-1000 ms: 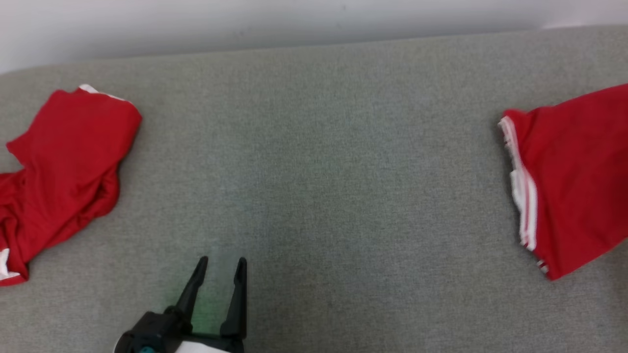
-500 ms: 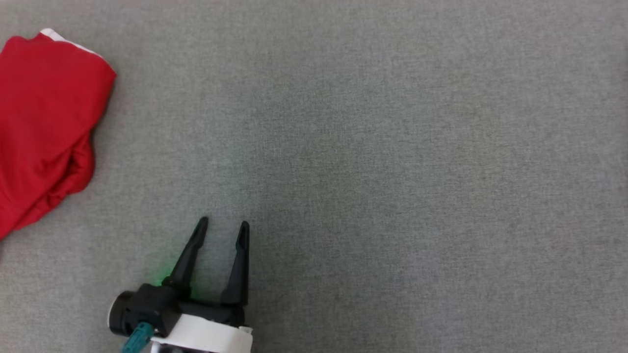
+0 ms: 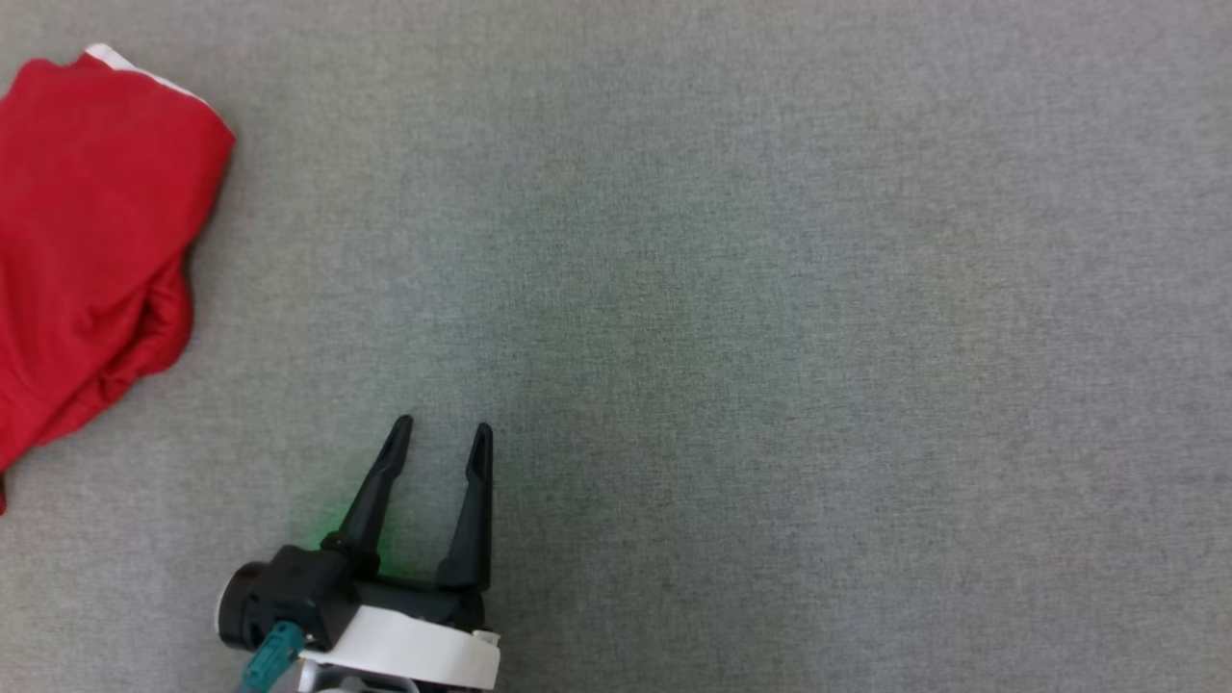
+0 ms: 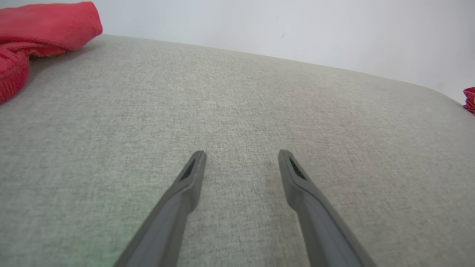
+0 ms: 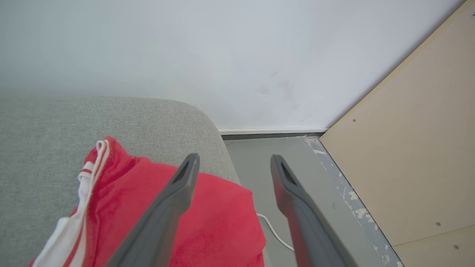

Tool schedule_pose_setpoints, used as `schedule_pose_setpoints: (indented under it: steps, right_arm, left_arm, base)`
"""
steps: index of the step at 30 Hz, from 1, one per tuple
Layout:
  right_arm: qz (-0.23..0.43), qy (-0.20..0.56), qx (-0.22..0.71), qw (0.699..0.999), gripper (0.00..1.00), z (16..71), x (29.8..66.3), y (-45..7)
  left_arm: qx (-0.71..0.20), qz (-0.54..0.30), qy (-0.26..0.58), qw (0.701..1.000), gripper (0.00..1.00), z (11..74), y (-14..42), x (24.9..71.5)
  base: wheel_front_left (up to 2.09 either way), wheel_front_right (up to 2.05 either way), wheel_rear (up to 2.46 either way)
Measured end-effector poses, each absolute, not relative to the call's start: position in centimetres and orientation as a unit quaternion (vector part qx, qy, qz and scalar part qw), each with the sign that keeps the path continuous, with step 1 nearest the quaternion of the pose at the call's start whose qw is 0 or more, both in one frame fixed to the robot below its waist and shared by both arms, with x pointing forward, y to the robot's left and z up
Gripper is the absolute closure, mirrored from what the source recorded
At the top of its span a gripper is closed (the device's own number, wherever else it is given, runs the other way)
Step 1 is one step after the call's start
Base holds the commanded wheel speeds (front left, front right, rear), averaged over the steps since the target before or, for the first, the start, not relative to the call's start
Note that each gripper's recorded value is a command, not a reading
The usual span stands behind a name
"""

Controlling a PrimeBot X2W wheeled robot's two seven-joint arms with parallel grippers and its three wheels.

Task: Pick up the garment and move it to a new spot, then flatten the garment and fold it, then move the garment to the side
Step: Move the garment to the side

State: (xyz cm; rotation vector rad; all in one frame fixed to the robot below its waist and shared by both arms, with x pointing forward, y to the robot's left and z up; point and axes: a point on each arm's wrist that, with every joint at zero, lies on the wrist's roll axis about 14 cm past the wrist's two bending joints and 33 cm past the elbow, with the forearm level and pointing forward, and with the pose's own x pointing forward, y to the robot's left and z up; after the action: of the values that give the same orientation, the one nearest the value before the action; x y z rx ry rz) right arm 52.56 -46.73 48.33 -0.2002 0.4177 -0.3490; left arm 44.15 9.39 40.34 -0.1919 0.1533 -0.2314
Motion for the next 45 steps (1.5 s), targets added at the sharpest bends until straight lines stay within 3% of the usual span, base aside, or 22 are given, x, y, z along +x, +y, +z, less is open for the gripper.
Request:
schedule_pose_setpoints:
  steps: [10,20,34,45]
  right_arm:
    - [-0.09,0.093,-0.114,0.985,0.0,52.3,52.9,-40.9]
    - [0.005,0.027,-0.088,0.996,0.0,52.2,48.1,-32.4]
    - [0.029,-0.017,-0.019,0.999,0.0,49.7,39.6,-22.0]
    - [0.019,0.001,0.018,1.0,0.0,48.0,34.3,-19.4]
  left_arm:
    - [-0.113,-0.098,0.046,0.988,0.0,43.6,9.8,43.1]
    - [-0.116,-0.059,0.003,0.992,0.0,47.7,12.1,40.1]
    - [-0.103,-0.02,-0.029,0.994,0.0,50.0,15.3,36.4]
    - [-0.094,-0.015,-0.026,0.995,0.0,49.8,15.9,34.9]
  base:
    - [0.0,0.0,0.0]
    - [0.0,0.0,0.0]
    - [0.0,0.0,0.0]
    - [0.0,0.0,0.0]
